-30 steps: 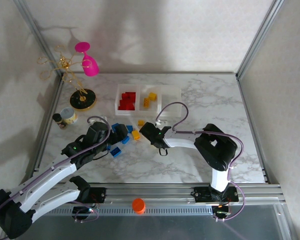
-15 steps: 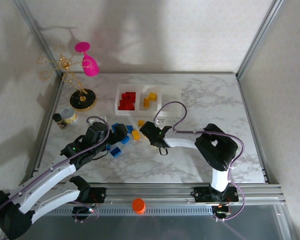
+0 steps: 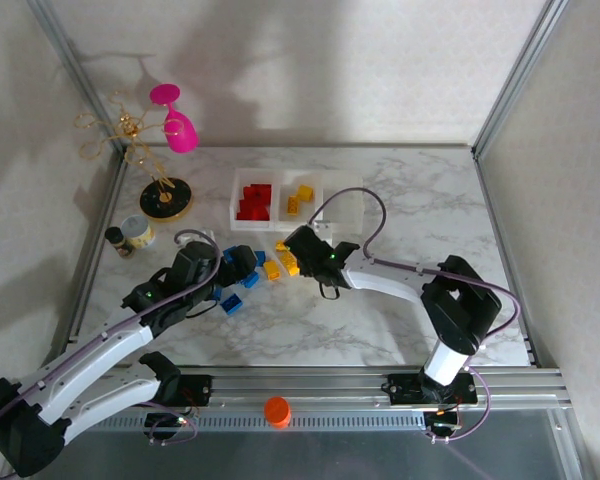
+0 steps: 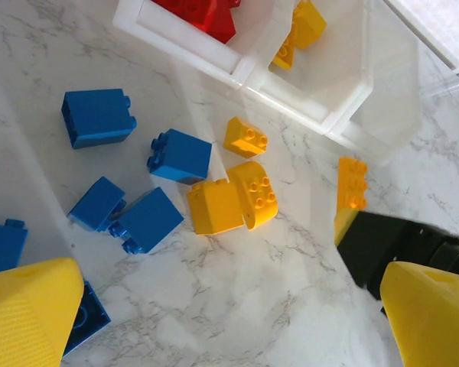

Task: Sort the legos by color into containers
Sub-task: Pick up the lego from the center of the table, then place the lego in the container.

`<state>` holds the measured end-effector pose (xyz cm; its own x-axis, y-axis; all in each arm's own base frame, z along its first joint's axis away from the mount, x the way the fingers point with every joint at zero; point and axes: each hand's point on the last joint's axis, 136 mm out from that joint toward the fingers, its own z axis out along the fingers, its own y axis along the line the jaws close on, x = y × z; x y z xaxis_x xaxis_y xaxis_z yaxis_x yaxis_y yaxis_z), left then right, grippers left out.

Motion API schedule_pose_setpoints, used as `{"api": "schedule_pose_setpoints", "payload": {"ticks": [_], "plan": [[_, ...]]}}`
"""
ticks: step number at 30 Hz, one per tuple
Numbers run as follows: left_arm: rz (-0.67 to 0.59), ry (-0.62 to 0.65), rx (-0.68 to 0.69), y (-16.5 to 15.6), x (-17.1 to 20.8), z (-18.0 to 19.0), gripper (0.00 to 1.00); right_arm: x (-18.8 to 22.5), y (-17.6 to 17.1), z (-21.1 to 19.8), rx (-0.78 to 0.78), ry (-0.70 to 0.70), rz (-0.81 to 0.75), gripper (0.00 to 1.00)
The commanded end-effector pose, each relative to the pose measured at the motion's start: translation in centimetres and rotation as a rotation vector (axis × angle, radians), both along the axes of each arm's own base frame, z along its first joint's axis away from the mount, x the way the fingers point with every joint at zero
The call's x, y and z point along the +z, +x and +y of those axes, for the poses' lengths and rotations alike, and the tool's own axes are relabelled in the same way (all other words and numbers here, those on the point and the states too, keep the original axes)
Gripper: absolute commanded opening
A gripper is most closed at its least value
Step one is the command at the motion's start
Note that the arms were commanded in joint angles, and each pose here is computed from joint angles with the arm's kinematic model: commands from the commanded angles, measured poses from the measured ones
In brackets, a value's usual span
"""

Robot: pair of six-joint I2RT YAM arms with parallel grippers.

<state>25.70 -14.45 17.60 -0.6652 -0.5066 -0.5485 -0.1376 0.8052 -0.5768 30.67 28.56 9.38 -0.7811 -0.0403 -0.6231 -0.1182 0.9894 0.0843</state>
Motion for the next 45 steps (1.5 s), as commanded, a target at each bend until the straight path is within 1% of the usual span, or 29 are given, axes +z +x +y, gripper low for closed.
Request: {"api": "schedule_pose_setpoints", "payload": {"ticks": [1,5,7,10,13,16,18,20,23,25,28,30,33,34,35,39,45], "plan": [[-0.044,0.007,0.004,1.0,1.8,-0.4,1.0,2.6,3.4,0.8,0.02,0.022,-0.07,0.33],[-0.049,0.026,0.028,1.8,1.8,-0.3,1.0,4.5,7.1,1.9,0.033,0.025,-0.137,0.33],[-0.052,0.04,0.038,2.3,1.9,-0.3,1.0,4.6,9.2,2.2,0.033,0.027,-0.145,0.33],[-0.062,0.055,0.051,3.1,2.3,-0.2,1.0,4.1,12.0,3.0,0.044,0.038,-0.148,0.34],[-0.069,0.062,0.059,3.9,2.6,-0.3,1.0,3.2,14.4,4.0,0.072,0.059,-0.116,0.34],[-0.069,0.065,0.062,4.5,2.6,-0.2,1.0,2.7,16.3,4.7,0.076,0.04,-0.125,0.36],[-0.065,0.077,0.062,4.9,2.5,-0.2,1.0,2.2,17.2,5.4,0.088,0.028,-0.13,0.38],[-0.062,0.085,0.061,5.2,2.5,-0.2,1.0,1.5,18.7,4.5,0.072,0.02,-0.12,0.41],[-0.064,0.083,0.066,5.5,2.7,-0.1,1.0,1.0,19.4,5.2,0.098,0.035,-0.107,0.49],[-0.07,0.077,0.063,5.5,3.0,-0.2,1.0,1.5,19.6,5.3,0.104,0.042,-0.107,0.54],[-0.071,0.068,0.068,5.3,3.3,0.0,1.0,3.2,18.8,5.5,0.122,0.075,-0.113,0.55],[-0.077,0.061,0.066,4.9,3.5,0.2,1.0,4.5,17.4,5.6,0.143,0.103,-0.127,0.55],[-0.072,0.038,0.041,4.0,3.3,0.0,1.0,5.4,15.2,5.1,0.15,0.111,-0.126,0.56],[-0.064,0.033,0.033,3.7,3.0,-0.1,1.0,5.3,14.5,4.4,0.138,0.103,-0.119,0.56],[-0.053,0.03,0.024,3.3,2.7,-0.2,1.0,5.3,12.9,5.0,0.153,0.1,-0.112,0.56],[-0.031,0.033,0.001,2.0,1.8,-0.3,1.0,4.7,8.9,4.3,0.153,0.098,-0.082,0.58],[0.0,0.026,-0.013,0.4,0.8,-0.4,1.0,1.8,3.2,4.1,0.181,0.07,-0.038,0.62]]}}
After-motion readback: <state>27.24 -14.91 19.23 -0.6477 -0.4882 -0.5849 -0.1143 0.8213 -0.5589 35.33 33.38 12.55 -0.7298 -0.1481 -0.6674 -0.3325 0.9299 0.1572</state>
